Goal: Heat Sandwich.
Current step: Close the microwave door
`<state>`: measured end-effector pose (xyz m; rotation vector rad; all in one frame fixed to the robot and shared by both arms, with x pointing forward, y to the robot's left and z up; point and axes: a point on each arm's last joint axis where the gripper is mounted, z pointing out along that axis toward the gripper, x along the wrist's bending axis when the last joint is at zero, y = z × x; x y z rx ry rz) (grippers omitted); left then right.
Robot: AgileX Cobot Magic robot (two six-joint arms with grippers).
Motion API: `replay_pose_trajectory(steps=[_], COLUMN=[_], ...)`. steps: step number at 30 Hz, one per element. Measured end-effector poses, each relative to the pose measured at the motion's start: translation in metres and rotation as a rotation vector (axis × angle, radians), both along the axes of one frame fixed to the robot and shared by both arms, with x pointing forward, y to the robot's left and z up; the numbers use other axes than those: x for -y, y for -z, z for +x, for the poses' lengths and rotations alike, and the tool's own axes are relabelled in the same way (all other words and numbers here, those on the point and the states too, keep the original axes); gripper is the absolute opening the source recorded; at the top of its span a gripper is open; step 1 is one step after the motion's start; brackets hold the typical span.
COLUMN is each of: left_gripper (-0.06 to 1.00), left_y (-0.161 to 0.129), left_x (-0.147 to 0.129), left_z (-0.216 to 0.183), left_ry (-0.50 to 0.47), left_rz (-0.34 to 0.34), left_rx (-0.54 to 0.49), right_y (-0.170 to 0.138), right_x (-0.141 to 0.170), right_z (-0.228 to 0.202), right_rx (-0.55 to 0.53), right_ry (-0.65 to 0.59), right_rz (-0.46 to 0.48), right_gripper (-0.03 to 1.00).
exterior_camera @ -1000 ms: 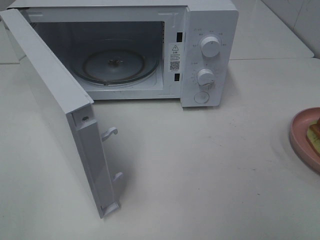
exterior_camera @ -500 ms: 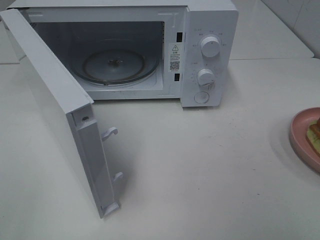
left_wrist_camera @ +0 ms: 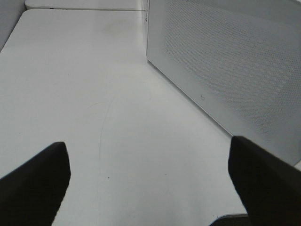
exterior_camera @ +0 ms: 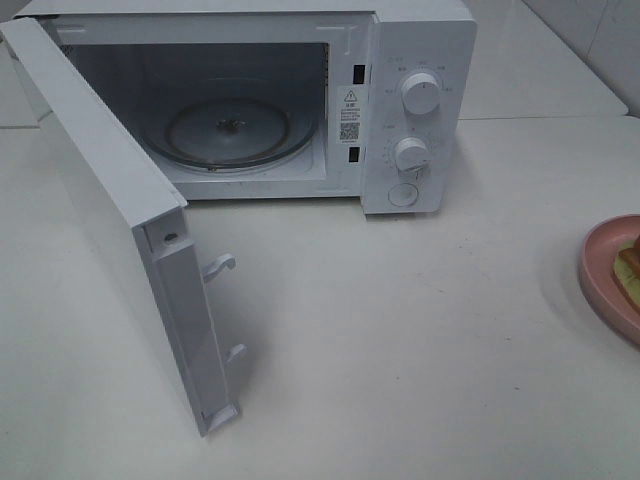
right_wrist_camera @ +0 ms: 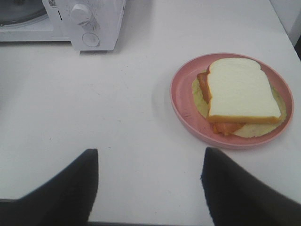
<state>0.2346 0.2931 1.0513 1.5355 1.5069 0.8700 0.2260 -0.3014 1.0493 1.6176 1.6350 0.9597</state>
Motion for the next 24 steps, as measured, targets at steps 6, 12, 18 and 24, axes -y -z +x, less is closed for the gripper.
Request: replay_pose_trajectory(steps=[6, 12, 18, 24], left_gripper=[0.84, 0.84, 0.84, 0.84], left_y=[0.0, 0.0, 0.0, 0.0], left_x=[0.0, 0.0, 0.0, 0.0], left_z=[0.0, 0.0, 0.0, 0.0], left_ry=[0.0, 0.0, 0.0, 0.0], left_rz=[0.0, 0.0, 0.0, 0.0], left_rx=[0.0, 0.0, 0.0, 0.0], right_y=[0.0022, 0.002, 0.0019, 0.0019], right_x=[0.0011, 0.0011, 0.0011, 0.0011], right_z=[0.0029, 0.0031, 0.0031, 0.0031], right_rx=[0.01, 0.013, 0.014, 0.014], right_ry=[0.008, 0.008, 0.008, 0.008], right_rz=[-0.013, -0.013, -0.013, -0.013], right_gripper=[0.63, 0.63, 0.63, 0.63])
